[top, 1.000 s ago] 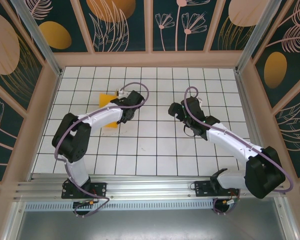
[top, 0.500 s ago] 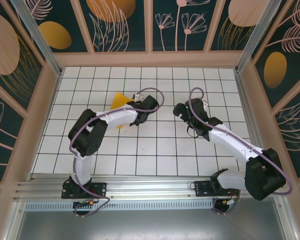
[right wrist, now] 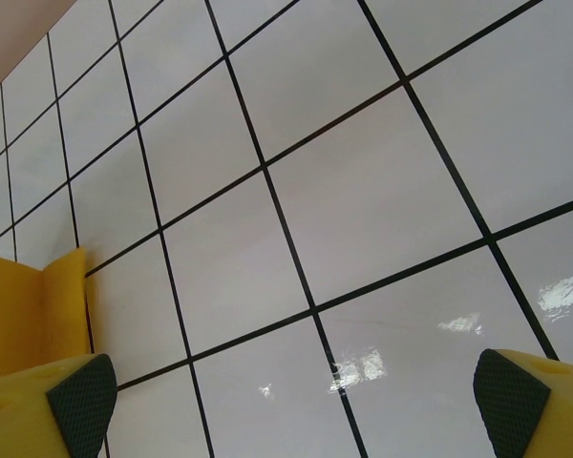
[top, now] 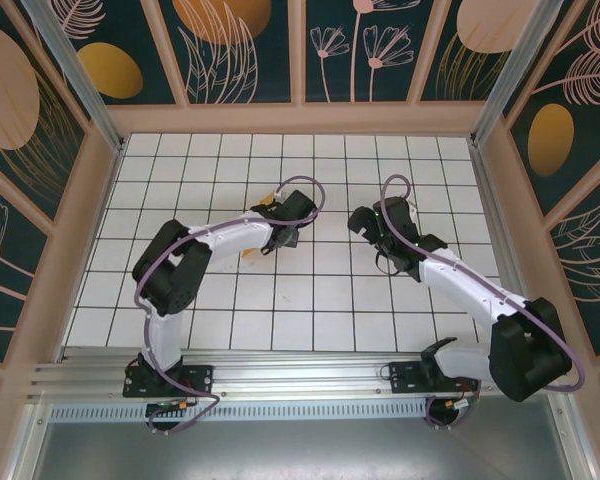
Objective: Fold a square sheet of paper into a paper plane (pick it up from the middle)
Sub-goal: Turn over the paper at the center of the table, then move the paper to the center of the table.
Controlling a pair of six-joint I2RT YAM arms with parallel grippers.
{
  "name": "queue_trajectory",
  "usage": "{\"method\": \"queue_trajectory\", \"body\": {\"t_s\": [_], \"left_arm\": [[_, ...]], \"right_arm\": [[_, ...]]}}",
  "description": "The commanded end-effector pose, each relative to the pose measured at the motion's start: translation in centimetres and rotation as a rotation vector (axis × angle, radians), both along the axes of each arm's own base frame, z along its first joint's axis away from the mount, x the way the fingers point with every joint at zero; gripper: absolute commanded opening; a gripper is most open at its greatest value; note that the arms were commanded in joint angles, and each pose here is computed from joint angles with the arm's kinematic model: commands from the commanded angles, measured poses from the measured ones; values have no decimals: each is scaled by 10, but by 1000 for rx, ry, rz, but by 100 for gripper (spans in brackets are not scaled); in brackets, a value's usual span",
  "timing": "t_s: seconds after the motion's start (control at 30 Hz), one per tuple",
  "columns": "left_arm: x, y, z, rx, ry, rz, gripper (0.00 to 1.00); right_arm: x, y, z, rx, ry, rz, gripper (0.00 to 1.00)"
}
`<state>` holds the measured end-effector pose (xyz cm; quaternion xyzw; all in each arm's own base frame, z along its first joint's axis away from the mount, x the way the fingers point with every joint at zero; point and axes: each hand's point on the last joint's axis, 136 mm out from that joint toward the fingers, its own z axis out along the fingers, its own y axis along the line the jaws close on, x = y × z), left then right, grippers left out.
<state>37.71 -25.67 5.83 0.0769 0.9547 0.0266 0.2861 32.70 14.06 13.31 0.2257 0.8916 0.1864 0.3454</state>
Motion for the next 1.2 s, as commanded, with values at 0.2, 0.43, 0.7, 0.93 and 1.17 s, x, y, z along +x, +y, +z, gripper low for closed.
{"method": "queue_trajectory", "body": {"t_s": [0.2, 0.43, 0.7, 0.93, 1.17], "left_arm": [[-12, -28, 114, -494, -129, -81, 73], [1, 23, 94, -690, -78, 44, 66], [16, 49, 26, -621, 26, 150, 43], [22, 61, -15, -519, 76, 205, 43], [13, 66, -40, -490, 131, 235, 43]], "right_arm": [[3, 34, -8, 51, 33, 149, 99], [6, 71, -11, 46, 50, 232, 99], [6, 101, -25, 35, 82, 292, 98], [2, 118, -33, 52, 109, 337, 98], [3, 124, -37, 54, 120, 349, 98]]}}
